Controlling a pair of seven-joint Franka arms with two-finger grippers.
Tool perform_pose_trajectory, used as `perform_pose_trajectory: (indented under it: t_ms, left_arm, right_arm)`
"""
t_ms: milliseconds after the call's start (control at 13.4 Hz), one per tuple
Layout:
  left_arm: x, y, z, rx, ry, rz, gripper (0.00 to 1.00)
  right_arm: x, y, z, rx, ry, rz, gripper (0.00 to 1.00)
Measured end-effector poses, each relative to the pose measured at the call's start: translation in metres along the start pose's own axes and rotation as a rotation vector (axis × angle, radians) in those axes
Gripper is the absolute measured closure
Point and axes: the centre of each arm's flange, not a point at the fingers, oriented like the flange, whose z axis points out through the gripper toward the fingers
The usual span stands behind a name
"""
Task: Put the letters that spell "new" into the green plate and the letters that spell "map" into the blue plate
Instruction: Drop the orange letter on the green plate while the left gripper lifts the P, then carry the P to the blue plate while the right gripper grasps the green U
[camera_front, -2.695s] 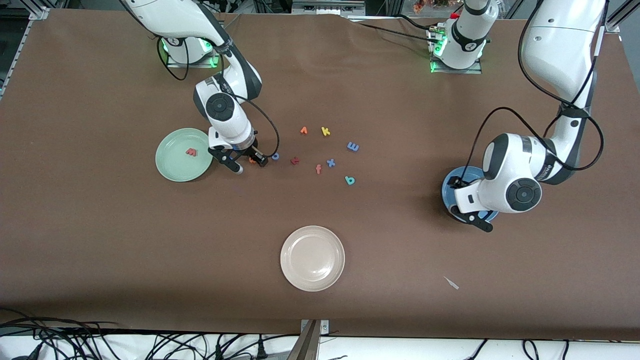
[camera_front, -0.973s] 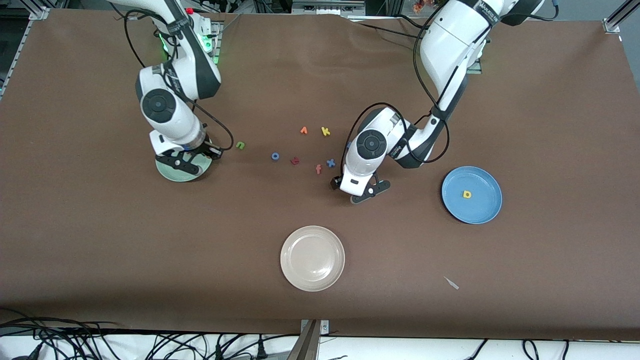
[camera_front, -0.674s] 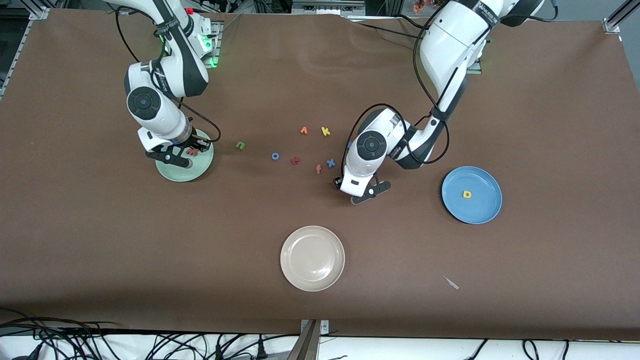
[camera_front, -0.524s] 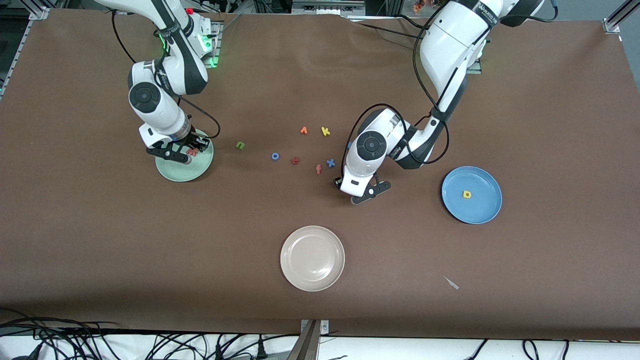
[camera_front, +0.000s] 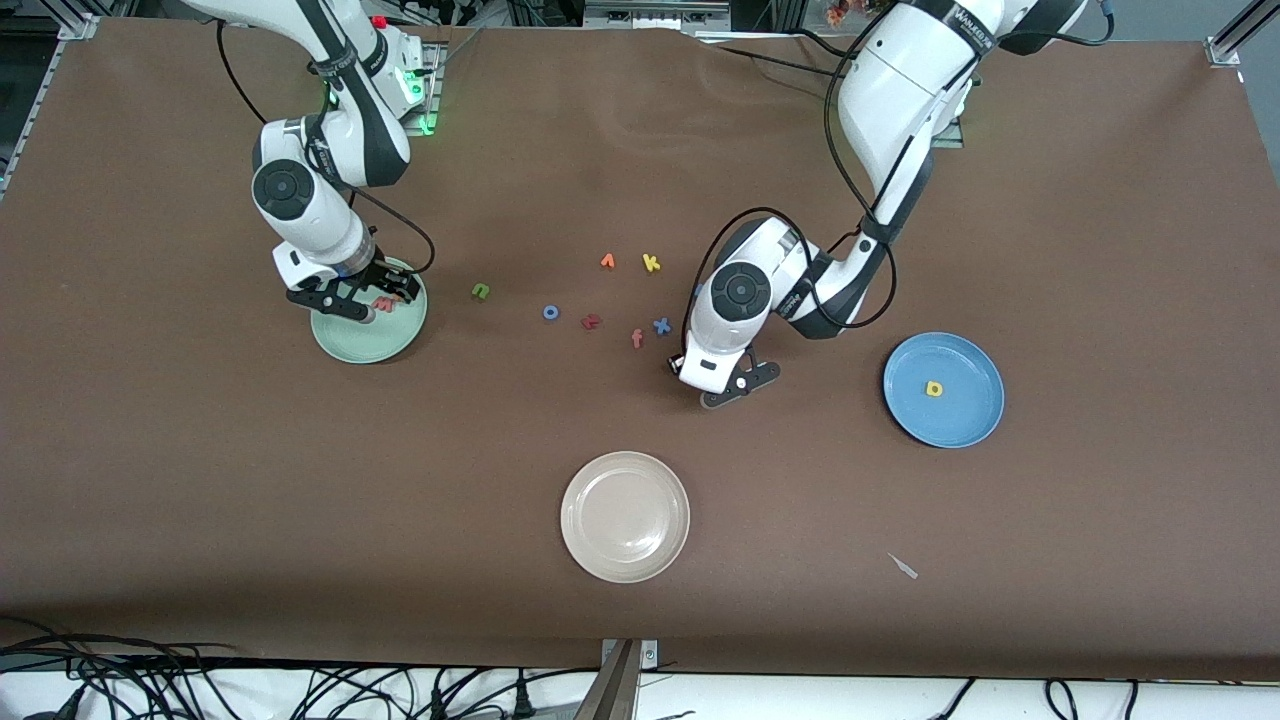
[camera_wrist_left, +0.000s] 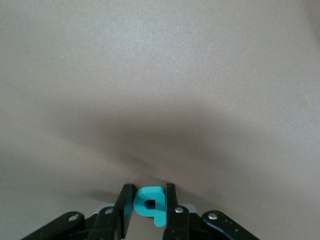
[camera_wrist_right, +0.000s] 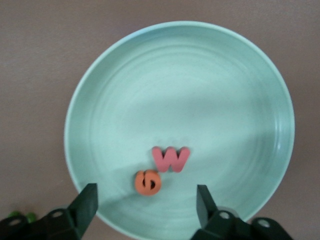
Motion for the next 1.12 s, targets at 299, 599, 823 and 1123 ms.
perform_pose_trajectory:
  t_ms: [299,599,823,1123]
  left_arm:
    - [0.002,0.000,-0.001,0.015,0.020,0.021,0.72]
    - [0.056,-0.033,-0.030,0.141,-0.047,0.149,0.72]
    - [0.115,-0.086,-0.067,0.190,-0.132,0.327,0.72]
    - [0.188,-0.176,-0.084,0.175,-0.262,0.599,0.72]
  right_arm:
    - [-0.026,-0.076,-0.024,0.013,-0.004,0.071,0.04]
    - [-0.040,-0.094,-0.012,0.005,-0.014,0.069,0.07]
    - [-0.038,-0.094,-0.011,0.008,-0.010,0.071,0.11]
    - [-0.047,-0.110,0.008,0.028,0.006,0.041,0.28]
